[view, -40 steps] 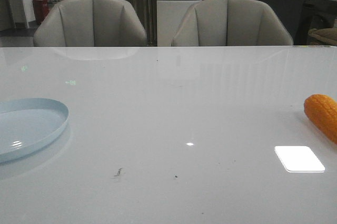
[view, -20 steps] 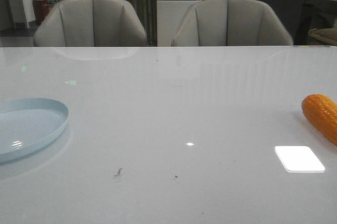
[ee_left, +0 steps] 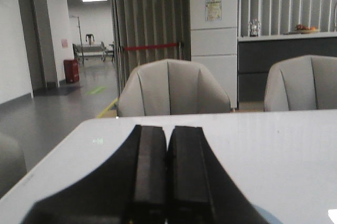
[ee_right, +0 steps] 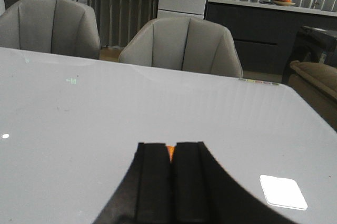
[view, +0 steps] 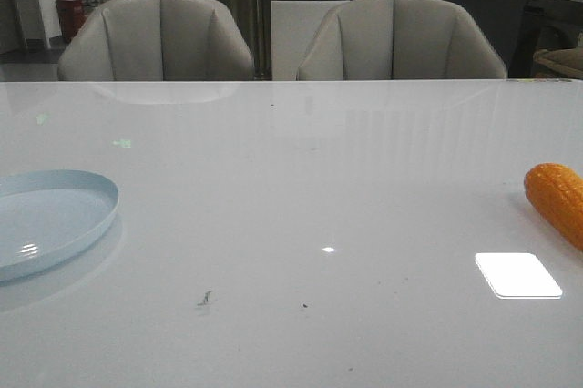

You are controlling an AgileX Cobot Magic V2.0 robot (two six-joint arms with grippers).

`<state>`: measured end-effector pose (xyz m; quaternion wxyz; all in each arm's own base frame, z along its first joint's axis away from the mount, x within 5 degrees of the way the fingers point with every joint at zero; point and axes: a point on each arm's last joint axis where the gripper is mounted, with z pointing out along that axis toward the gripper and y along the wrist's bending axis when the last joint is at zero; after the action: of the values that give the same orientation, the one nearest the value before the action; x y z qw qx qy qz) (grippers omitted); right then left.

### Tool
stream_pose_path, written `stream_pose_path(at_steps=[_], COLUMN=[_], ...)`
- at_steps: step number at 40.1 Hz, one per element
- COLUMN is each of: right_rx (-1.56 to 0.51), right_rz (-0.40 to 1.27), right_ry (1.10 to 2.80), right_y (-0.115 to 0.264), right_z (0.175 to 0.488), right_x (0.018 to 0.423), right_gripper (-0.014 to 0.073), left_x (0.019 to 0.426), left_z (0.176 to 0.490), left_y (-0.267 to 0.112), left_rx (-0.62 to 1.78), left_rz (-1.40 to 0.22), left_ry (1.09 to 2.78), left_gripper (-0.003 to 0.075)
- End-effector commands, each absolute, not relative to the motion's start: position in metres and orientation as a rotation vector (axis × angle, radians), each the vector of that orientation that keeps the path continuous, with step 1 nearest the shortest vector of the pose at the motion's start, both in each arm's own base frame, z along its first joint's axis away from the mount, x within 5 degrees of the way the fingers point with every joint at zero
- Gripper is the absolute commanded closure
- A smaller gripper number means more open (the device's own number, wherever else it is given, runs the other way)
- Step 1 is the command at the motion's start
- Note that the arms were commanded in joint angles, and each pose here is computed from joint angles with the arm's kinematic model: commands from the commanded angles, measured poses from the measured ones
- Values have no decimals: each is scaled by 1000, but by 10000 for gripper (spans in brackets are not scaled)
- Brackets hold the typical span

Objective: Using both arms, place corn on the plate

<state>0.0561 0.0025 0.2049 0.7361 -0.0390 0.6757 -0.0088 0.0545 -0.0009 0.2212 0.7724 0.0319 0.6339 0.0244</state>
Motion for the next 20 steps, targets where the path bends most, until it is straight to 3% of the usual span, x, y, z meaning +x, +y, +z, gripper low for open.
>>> stream_pose_path(at_steps=[1,10,20], right_rx=[-64,-9,-58], right_rz=[-42,2,35], right_ry=[1301,1129,1254], right_y=[0,-1,3], right_z=[226,261,342], right_x=[51,41,24], right_gripper=[543,543,543], left_x=[51,41,32], left_z=[226,263,325], left_y=[0,0,-1], left_rx=[51,44,137], left_rz=[45,45,152], left_ry=[1211,1092,1159], left_gripper=[631,631,631])
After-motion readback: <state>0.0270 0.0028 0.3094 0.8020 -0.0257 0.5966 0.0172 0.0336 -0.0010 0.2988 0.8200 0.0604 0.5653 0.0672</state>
